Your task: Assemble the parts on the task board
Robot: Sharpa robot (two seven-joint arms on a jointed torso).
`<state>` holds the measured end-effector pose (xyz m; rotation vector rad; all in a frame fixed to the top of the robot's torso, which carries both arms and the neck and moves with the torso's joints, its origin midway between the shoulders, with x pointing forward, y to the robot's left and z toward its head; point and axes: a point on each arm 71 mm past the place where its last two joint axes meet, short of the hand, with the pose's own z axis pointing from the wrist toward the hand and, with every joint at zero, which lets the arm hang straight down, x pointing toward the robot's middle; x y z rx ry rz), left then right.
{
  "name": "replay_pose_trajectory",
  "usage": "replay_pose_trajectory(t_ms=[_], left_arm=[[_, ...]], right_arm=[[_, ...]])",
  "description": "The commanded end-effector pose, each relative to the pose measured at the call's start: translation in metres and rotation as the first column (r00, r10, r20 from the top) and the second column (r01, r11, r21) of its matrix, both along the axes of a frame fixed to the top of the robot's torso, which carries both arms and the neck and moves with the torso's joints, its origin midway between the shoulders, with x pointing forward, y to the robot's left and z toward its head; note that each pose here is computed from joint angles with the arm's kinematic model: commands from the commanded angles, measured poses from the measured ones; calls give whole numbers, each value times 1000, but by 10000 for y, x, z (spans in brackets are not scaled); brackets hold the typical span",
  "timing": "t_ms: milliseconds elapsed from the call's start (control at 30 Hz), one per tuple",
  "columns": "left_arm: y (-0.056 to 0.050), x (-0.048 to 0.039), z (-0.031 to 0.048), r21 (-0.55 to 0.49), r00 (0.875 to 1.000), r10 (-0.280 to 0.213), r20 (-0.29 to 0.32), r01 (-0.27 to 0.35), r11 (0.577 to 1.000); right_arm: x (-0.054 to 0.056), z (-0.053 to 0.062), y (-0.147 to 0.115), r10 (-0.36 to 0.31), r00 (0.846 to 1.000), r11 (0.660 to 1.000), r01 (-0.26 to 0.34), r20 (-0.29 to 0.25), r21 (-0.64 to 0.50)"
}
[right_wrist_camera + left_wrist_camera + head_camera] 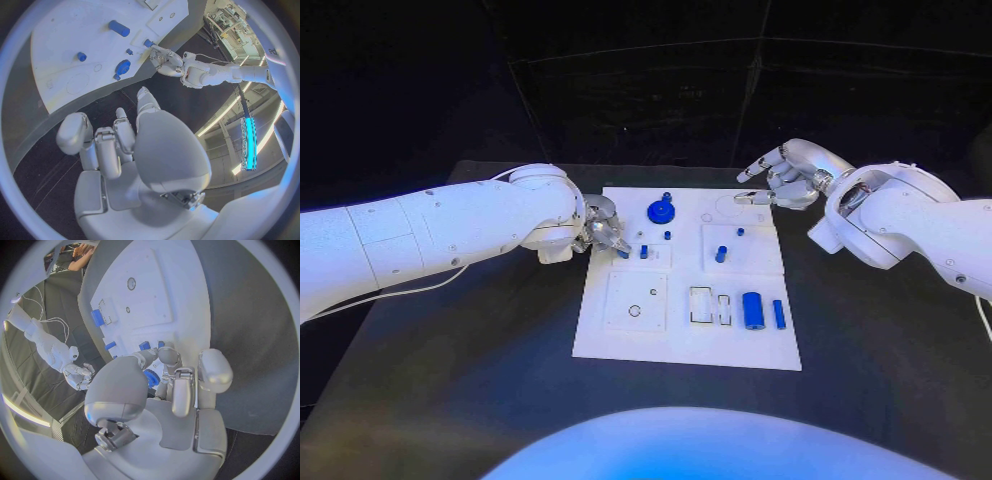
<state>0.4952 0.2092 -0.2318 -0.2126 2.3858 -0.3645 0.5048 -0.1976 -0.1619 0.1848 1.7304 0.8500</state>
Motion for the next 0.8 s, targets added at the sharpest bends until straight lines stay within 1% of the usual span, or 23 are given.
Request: replay_pose_trajectory(t_ms=[33,200,367,600,800], left_arm=[[8,-18,-22,27,1000,-8,-18,8,1000],[-31,-19,-23,22,1000,-15,-20,15,1000],[-61,-9,-32,14,999,-12,-33,12,1000],[-75,0,-58,34,997,-13,-70,15,999],[-76,17,-69,46,997,-9,-82,13,999]], right_arm=[[-2,12,12,11,1000,1000,-11,4,0],[-1,12,15,12,1000,1000,-12,4,0],[-1,12,20,13,1000,1000,-13,4,1],[-2,13,23,14,1000,1000,-14,6,2],[1,10,25,15,1000,1000,-15,4,0]])
